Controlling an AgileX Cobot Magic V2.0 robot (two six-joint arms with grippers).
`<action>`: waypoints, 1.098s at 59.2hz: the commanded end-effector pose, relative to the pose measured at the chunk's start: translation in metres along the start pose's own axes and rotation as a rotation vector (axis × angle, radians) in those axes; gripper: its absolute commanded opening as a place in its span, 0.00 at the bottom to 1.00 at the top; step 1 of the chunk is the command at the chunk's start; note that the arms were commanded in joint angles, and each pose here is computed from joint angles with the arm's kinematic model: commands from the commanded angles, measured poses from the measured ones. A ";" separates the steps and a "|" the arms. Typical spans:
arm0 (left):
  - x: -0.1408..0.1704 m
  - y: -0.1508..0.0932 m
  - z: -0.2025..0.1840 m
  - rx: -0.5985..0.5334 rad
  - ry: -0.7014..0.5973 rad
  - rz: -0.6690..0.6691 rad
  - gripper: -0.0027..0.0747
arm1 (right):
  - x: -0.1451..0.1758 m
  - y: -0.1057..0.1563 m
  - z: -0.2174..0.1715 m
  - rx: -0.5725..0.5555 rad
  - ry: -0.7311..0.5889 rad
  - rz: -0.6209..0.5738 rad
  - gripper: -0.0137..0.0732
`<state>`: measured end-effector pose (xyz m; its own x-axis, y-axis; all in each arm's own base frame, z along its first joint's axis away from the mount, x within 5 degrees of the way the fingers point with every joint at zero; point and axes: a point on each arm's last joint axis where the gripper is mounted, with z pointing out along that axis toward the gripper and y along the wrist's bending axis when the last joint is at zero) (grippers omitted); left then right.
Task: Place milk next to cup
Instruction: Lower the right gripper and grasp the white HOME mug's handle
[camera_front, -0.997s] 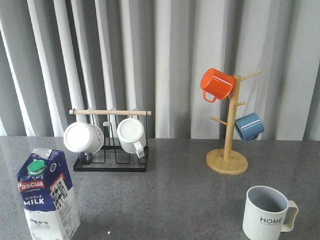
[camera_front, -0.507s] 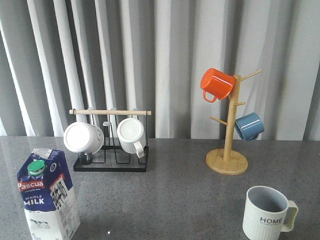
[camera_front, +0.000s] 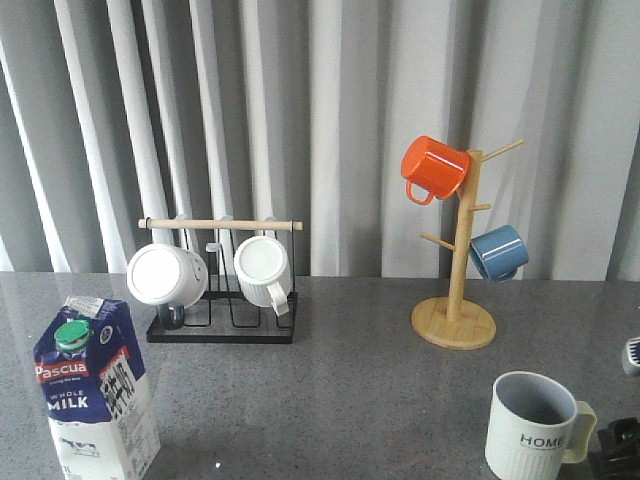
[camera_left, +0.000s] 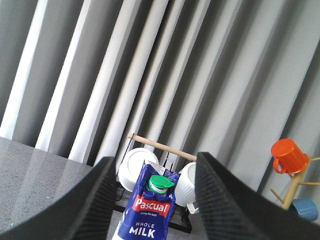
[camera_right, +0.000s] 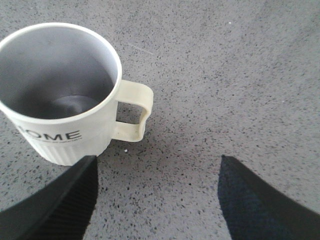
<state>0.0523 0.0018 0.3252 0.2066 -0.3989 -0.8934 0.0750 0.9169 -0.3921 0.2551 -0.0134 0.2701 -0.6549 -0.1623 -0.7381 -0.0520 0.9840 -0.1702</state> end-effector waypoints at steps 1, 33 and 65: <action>-0.012 -0.007 0.002 0.042 -0.054 -0.004 0.50 | -0.014 -0.004 0.006 0.015 -0.091 0.002 0.72; -0.012 -0.007 0.003 0.041 -0.050 -0.004 0.50 | -0.003 -0.019 0.034 0.052 -0.034 0.020 0.72; -0.012 -0.007 0.003 0.040 -0.048 -0.004 0.50 | -0.006 -0.019 0.039 0.045 -0.079 0.046 0.69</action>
<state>0.0530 0.0019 0.3248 0.2016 -0.3989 -0.8945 0.0717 0.9169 -0.3927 0.2826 -0.0326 0.2364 -0.6785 -0.1069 -0.7268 0.0053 0.9886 -0.1504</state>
